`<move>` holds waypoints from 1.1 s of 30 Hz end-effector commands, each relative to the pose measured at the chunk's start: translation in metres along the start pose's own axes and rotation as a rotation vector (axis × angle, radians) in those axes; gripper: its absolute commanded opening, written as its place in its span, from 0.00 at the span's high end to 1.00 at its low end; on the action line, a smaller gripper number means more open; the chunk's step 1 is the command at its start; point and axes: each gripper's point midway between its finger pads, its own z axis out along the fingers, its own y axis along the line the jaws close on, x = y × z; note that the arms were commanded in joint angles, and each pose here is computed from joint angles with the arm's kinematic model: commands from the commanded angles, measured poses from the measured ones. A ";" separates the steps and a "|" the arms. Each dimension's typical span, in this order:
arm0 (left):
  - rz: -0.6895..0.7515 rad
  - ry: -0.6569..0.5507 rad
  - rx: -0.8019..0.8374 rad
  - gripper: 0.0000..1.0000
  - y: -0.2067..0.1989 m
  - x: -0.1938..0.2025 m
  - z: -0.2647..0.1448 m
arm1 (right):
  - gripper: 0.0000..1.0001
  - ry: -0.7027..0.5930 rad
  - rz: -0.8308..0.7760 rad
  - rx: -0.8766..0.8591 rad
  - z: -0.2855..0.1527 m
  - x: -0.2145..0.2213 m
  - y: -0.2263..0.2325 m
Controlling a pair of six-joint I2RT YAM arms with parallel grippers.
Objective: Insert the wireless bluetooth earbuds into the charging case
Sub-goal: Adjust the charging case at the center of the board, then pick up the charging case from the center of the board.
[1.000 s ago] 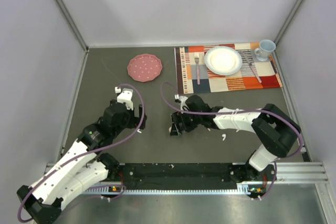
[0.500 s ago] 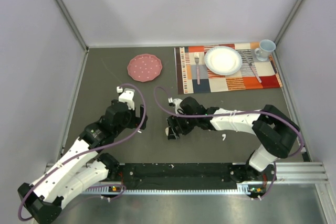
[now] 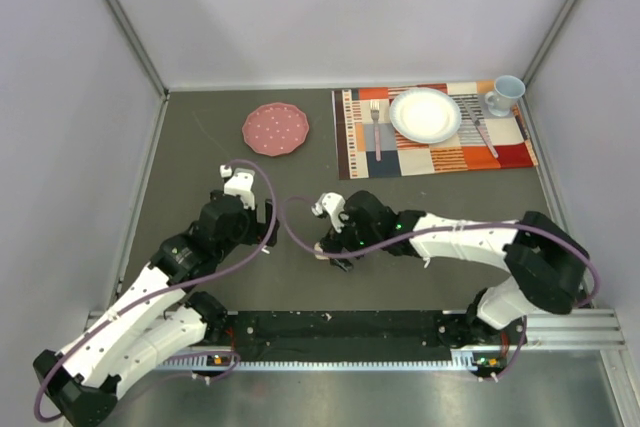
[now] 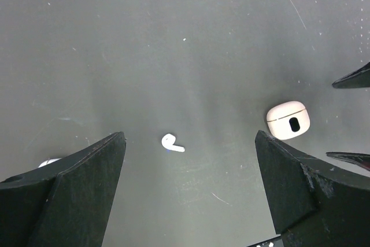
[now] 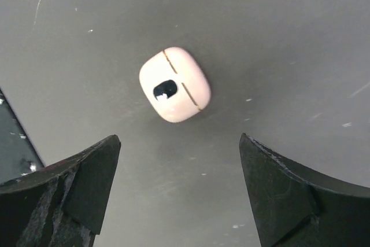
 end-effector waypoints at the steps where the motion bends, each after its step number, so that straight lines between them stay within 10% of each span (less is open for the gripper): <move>1: -0.041 -0.086 -0.036 0.01 0.008 -0.017 -0.011 | 0.12 -0.188 -0.302 0.081 -0.020 -0.028 -0.017; 12: -0.094 -0.206 -0.089 0.01 0.026 -0.030 -0.031 | 0.13 -0.396 -0.463 -0.120 -0.017 -0.052 -0.017; 33: -0.089 -0.174 -0.088 0.01 0.024 -0.025 -0.026 | 0.24 -0.326 -0.541 -0.328 0.026 -0.024 0.000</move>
